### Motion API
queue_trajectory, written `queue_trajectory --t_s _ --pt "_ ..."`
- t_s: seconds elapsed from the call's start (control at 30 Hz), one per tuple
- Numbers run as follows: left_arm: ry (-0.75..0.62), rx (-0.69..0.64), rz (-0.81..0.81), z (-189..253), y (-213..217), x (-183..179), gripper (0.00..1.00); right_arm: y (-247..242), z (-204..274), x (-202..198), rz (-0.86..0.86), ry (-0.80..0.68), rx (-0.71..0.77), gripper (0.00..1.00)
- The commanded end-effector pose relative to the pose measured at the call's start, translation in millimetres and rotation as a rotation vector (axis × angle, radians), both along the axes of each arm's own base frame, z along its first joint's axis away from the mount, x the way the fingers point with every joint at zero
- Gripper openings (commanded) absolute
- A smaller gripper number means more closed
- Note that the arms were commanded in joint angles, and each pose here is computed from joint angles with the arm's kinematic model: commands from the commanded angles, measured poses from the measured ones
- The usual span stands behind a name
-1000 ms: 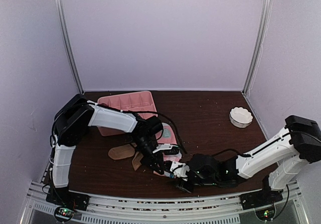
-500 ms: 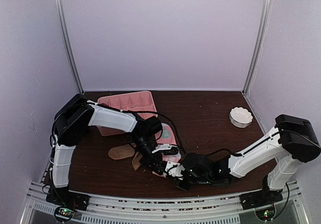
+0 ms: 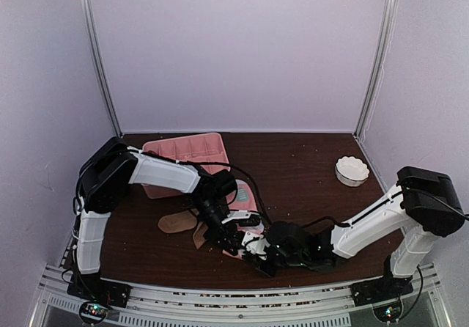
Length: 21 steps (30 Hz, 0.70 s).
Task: Roll the socks
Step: Pick up the sock from the center of the board.
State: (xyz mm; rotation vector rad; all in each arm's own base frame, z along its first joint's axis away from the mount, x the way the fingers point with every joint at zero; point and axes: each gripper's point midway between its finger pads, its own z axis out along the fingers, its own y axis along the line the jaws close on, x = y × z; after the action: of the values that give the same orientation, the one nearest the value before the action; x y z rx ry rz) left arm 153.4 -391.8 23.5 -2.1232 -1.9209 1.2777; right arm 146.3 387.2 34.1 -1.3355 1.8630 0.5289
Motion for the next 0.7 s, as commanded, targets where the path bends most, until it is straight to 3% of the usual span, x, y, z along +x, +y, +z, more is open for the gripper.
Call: queue_trajectory --t_s 0.0,0.1,0.37,0.67 --pt "-0.014 0.129 -0.013 -29.7 25.5 -2.8 0.15 -10.9 -16.9 3.1 -0.029 0.043 -0.047 0.07" --pt "-0.026 0.128 -0.018 -28.5 25.5 -1.5 0.19 -11.9 -25.1 -2.0 -0.018 0.128 -0.065 0.02" --pt "-0.185 0.072 0.014 -15.1 25.6 13.8 0.52 -30.5 -56.7 -0.8 -0.137 0.445 -0.107 0.00" --pt "-0.424 -0.075 0.065 18.4 28.5 28.8 0.63 -34.0 -82.3 -3.9 -0.257 0.702 -0.137 0.00"
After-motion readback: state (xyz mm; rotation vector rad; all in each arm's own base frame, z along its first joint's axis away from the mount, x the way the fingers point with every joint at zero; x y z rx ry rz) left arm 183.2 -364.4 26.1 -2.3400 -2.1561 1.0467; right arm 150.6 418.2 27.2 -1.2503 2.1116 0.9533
